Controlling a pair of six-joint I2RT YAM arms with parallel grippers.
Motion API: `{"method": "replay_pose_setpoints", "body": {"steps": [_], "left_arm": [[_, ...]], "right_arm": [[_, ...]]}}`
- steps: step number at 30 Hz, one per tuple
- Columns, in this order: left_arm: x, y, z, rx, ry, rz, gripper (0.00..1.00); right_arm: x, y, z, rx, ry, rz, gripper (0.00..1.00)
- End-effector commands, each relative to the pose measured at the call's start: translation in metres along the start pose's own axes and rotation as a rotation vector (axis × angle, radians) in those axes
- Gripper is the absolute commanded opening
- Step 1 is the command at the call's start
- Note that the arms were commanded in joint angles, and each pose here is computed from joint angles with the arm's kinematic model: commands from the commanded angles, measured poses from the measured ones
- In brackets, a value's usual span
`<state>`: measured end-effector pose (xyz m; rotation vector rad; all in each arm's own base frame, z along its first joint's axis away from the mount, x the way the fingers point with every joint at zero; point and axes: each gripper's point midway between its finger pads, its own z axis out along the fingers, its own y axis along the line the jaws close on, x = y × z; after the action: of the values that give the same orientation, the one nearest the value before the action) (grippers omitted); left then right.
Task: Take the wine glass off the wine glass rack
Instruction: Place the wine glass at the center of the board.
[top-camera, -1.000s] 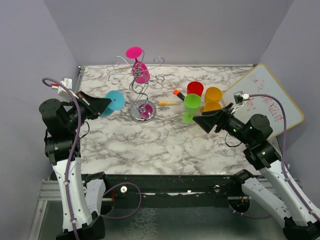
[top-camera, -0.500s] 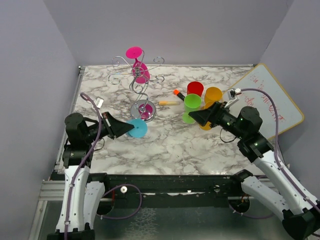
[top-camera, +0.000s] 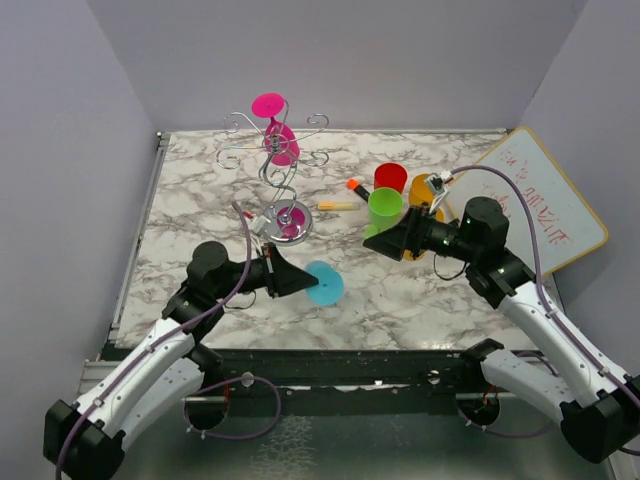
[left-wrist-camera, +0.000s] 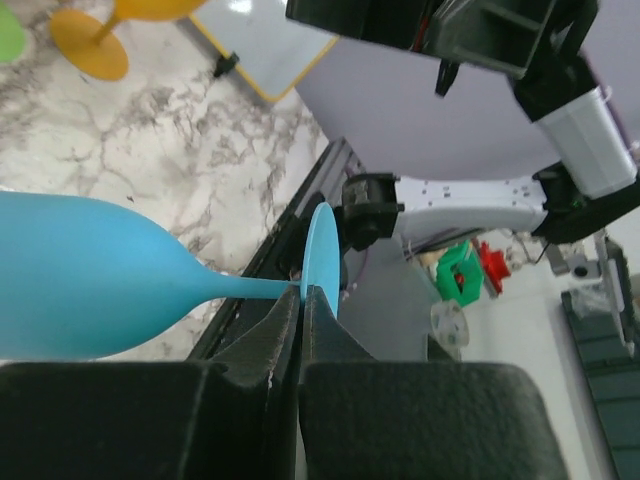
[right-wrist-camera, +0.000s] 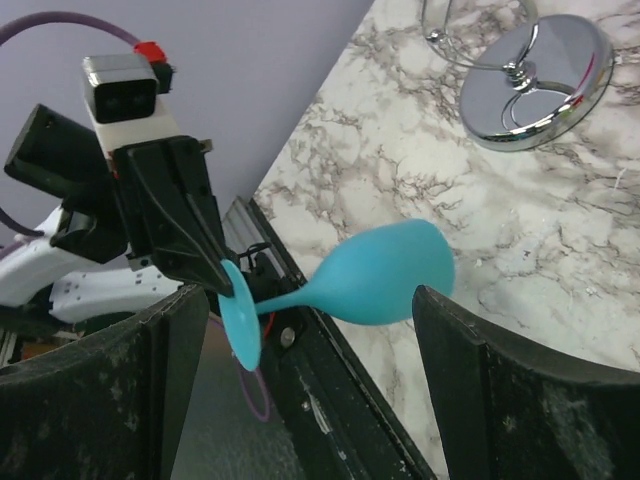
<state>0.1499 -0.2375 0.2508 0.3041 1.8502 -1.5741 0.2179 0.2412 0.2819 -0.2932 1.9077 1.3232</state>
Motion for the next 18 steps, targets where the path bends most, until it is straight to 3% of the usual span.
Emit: {"method": "replay_pose_setpoints", "body": {"steps": [1,5,18], "left_arm": [[-0.020,-0.017,0.021,0.020,-0.074,0.108,0.00],[-0.025,-0.019,0.033,0.022,-0.042,0.100,0.00],[-0.017,-0.040,0.064,0.049,-0.002,0.086,0.00]], "right_arm": [[0.009,0.022,-0.007,-0.105,0.025,0.007,0.86],[0.011,0.029,-0.013,-0.137,0.016,0.011,0.83],[0.039,0.036,-0.022,-0.171,0.201,0.044,0.65]]}}
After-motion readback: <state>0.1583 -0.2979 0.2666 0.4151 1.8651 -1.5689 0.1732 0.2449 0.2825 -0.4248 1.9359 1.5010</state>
